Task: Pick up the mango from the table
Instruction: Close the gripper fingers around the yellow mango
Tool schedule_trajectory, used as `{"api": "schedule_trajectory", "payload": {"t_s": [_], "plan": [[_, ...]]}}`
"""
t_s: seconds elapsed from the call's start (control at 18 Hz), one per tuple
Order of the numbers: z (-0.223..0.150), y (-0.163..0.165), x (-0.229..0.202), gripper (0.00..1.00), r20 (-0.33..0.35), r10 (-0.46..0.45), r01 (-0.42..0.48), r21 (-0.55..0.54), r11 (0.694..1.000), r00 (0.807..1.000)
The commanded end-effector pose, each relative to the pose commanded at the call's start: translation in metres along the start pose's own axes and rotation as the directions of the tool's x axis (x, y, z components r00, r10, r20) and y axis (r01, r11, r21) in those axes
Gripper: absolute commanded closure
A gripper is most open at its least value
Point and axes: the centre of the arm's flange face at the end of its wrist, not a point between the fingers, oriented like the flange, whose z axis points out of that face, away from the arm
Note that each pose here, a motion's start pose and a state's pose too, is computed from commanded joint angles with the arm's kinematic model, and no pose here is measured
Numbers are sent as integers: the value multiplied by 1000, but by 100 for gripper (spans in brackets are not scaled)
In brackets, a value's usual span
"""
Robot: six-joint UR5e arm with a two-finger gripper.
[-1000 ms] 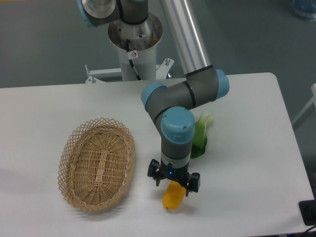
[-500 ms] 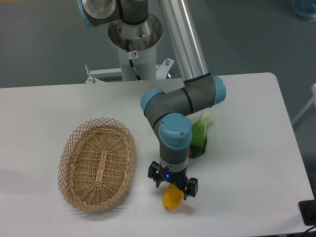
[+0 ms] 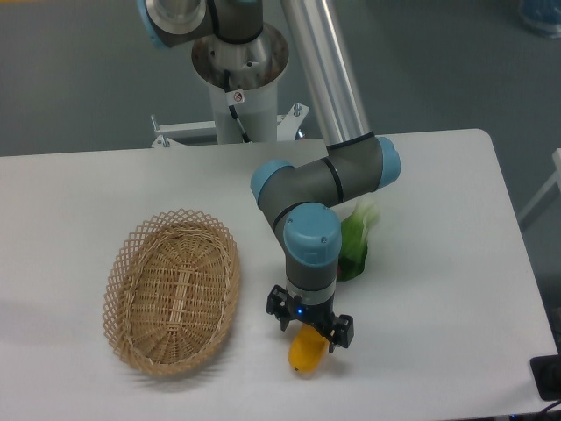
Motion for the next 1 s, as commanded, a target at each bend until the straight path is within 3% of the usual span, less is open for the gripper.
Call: {"api": "schedule_trajectory", "payload": {"t_s": [0.17,0.39,0.5,1.0], "plan": [[2,0,-1,4,4,-2,2,-7,1000,1000],[-3,-1,-2,34,13,-7,7,3,1000,1000],[-5,-1,-2,44,17,-7,7,4,1000,1000],[-17,-4,-4,56,32,-9,9,17,1000,999]]}}
